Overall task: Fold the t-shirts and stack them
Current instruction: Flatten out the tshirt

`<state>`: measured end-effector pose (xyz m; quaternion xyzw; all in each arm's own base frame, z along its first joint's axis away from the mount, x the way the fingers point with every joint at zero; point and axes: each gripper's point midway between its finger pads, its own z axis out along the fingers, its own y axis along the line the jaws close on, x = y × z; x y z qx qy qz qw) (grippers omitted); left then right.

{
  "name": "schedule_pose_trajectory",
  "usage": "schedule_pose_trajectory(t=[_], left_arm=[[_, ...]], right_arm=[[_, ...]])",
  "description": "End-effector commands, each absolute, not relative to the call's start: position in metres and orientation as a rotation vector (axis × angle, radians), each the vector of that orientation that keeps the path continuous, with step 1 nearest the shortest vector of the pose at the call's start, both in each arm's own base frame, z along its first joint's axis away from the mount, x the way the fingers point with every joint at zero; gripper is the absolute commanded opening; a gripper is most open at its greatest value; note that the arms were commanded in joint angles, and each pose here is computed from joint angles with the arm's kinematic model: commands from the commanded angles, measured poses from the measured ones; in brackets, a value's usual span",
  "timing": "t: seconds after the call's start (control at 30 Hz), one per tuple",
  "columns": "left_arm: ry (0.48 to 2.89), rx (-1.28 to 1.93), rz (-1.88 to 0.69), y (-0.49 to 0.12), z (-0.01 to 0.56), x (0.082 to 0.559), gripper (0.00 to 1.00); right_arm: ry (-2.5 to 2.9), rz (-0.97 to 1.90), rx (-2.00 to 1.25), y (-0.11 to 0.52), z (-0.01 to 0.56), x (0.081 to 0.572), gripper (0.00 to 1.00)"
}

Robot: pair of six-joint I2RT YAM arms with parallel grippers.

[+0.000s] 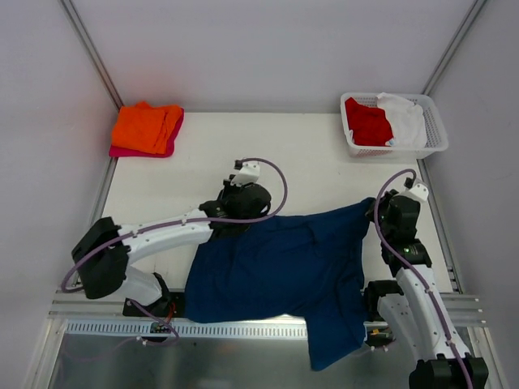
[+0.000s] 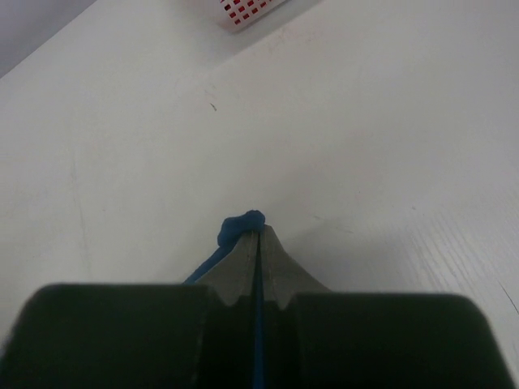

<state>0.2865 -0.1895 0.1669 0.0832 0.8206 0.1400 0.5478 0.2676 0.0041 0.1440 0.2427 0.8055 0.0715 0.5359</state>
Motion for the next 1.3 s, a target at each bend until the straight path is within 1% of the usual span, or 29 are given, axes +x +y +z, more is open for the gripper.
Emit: schedule_pose_trajectory(t=[0.0,0.07,0.1,0.3,0.6,0.63,0.97,1.07,1.27], left_arm=[[1.886,0.178,0.276,-0.220,0.181,0.333,0.00],[1.903,0.175,0.248,-0.223,0.176,0.344,0.00],[1.908,0.152,0.251,-0.217,0.173,0.355,0.00],[1.941,0.078,0.278,-0.180,0.165,0.384,0.00],[1.941,-0.002,0.349,-0.124,0.156,0.414,0.00],[1.946,-0.008,0.354,-0.122,0.153,0.417,0.00],[2.012,-0.045,0.459,-0.093,0.123,0.445,0.00],[2.037,-0.086,0.508,-0.072,0.122,0.455,0.00],[2.070,-0.103,0.531,-0.053,0.121,0.474,0.00]], right_arm=[[1.777,0.181,0.594,-0.001,0.171,0.295,0.00],[1.830,0.143,0.585,-0.002,0.158,0.304,0.00],[1.846,0.131,0.579,-0.003,0.156,0.307,0.00],[1.923,0.066,0.547,-0.004,0.149,0.335,0.00],[1.967,0.002,0.478,-0.004,0.158,0.383,0.00],[1.999,-0.006,0.470,-0.003,0.148,0.389,0.00],[2.069,-0.022,0.443,0.002,0.118,0.439,0.00],[2.085,-0.049,0.442,0.000,0.111,0.450,0.00],[2.076,-0.110,0.421,-0.008,0.120,0.473,0.00]])
